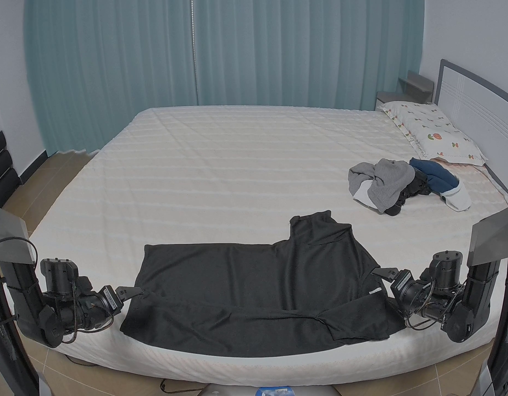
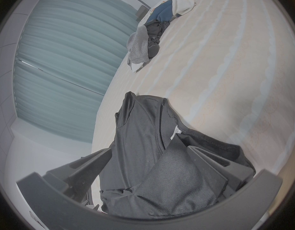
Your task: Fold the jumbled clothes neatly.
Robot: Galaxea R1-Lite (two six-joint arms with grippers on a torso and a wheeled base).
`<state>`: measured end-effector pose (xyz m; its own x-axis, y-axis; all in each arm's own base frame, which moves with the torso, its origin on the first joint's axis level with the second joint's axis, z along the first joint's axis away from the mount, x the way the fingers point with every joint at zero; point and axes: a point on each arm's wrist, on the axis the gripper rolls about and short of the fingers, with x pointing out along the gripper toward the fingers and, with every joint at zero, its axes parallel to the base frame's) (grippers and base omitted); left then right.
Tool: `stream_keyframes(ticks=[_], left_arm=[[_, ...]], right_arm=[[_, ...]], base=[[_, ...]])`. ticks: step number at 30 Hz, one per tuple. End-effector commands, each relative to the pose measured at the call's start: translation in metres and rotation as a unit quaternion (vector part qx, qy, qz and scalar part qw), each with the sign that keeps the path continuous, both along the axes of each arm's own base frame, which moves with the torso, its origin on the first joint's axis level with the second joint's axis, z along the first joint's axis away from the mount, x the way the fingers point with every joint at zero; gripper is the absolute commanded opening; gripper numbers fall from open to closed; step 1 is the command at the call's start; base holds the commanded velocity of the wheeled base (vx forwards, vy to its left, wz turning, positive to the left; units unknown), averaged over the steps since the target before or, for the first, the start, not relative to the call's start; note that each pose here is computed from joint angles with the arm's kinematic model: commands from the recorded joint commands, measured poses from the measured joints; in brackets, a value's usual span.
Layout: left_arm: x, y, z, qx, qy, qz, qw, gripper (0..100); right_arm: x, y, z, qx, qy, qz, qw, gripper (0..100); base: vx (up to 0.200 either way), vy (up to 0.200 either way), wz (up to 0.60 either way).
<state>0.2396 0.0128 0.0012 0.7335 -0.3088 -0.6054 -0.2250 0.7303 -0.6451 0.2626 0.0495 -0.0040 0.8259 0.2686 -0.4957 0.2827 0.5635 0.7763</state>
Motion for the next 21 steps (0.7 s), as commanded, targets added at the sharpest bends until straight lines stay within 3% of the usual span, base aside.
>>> stream_keyframes(ticks=[1,21], left_arm=[[-0.006,0.000,-0.004,0.000,0.008,-0.005,1.0000,100],[-0.016,-0.006,-0.033,0.041,0.009,-0.046,0.9981,100]], right_arm=[[-0.001,0.000,-0.001,0.000,0.002,0.001,1.0000,100],[-0.002,0.000,0.000,-0.001,0.002,0.002,1.0000,100]], base=[[0.000,0.000,0.00],[0.000,0.000,0.00]])
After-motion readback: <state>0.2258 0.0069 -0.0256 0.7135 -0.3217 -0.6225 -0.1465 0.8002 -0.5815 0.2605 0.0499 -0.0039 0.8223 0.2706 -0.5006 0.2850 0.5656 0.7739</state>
